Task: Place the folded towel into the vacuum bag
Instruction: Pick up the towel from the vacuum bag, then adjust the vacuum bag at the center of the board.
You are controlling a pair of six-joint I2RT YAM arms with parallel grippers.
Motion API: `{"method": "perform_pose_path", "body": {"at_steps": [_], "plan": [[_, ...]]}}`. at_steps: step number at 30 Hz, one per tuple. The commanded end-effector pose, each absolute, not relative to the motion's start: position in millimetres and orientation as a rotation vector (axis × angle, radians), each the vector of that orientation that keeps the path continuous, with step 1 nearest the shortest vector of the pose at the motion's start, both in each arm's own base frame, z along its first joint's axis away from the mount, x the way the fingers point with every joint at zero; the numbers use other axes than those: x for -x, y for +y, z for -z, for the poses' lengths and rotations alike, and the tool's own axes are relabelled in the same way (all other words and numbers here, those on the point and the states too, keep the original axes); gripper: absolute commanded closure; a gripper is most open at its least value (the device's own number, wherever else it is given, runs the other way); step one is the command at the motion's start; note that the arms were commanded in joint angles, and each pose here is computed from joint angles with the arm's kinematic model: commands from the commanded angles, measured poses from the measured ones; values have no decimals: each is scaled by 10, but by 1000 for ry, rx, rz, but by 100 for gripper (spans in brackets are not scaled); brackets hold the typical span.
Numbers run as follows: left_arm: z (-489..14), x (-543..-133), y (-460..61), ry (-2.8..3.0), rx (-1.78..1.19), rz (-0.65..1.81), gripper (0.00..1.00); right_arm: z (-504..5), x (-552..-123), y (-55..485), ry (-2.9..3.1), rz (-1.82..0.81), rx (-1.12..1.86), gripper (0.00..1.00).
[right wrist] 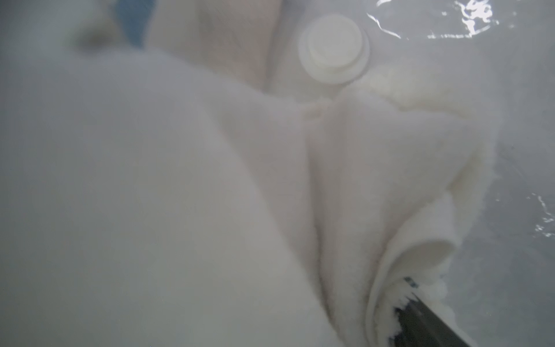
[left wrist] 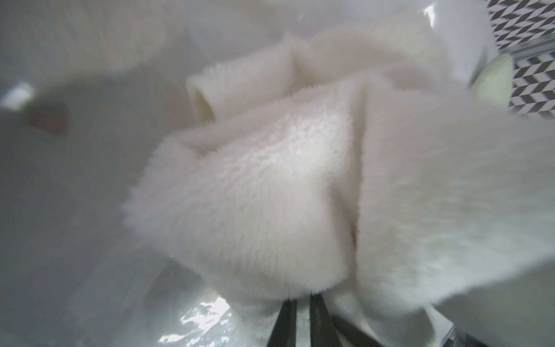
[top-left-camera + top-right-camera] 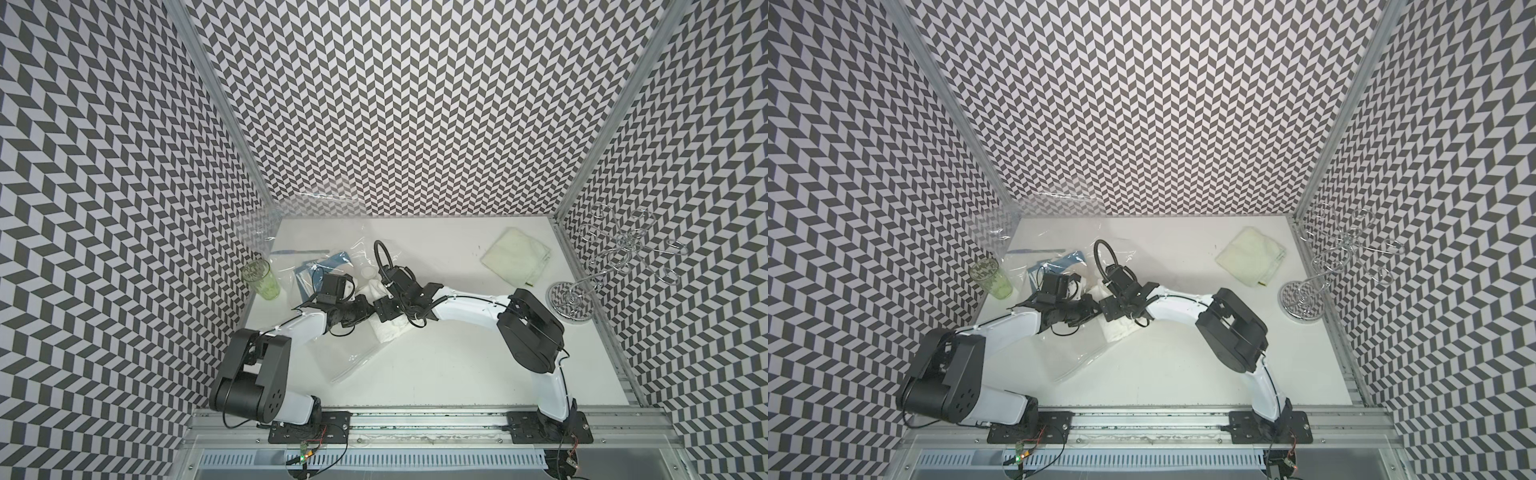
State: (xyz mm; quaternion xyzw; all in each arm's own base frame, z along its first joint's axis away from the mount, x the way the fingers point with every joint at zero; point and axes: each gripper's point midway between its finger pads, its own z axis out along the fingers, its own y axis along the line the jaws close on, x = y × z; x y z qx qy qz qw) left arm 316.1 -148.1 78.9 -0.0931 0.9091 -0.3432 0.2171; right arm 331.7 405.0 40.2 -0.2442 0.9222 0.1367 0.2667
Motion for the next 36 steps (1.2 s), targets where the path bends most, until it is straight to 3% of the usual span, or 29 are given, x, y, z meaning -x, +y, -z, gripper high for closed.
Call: {"method": "perform_pose_path", "body": {"at_steps": [1, 3, 11, 18, 24, 31, 36], "plan": [[-1385, -3316, -1588, 2344, 90, 1016, 86, 648, -2732, 3104, 2860, 109, 777, 21], [-1401, -3316, -1579, 2350, 84, 1003, 86, 659, -2733, 3084, 2861, 126, 779, 26], [-1389, -3327, -1617, 2374, 39, 954, 81, 647, -2873, 2582, 2881, 241, 629, 64], [-1013, -3424, -1753, 2467, 40, 875, 78, 546, -2809, 1723, 2950, 287, 413, 71], [-661, -3733, -1937, 2524, 50, 800, 79, 287, -2589, 1511, 2966, 166, 304, 72], [-524, -4088, -2042, 2546, -39, 654, 77, -559, -2890, 1656, 2795, -6, 177, 79], [-989, -4050, -2089, 2490, -177, 554, 68, -1395, -3165, 1695, 2628, -218, 76, 83]]}}
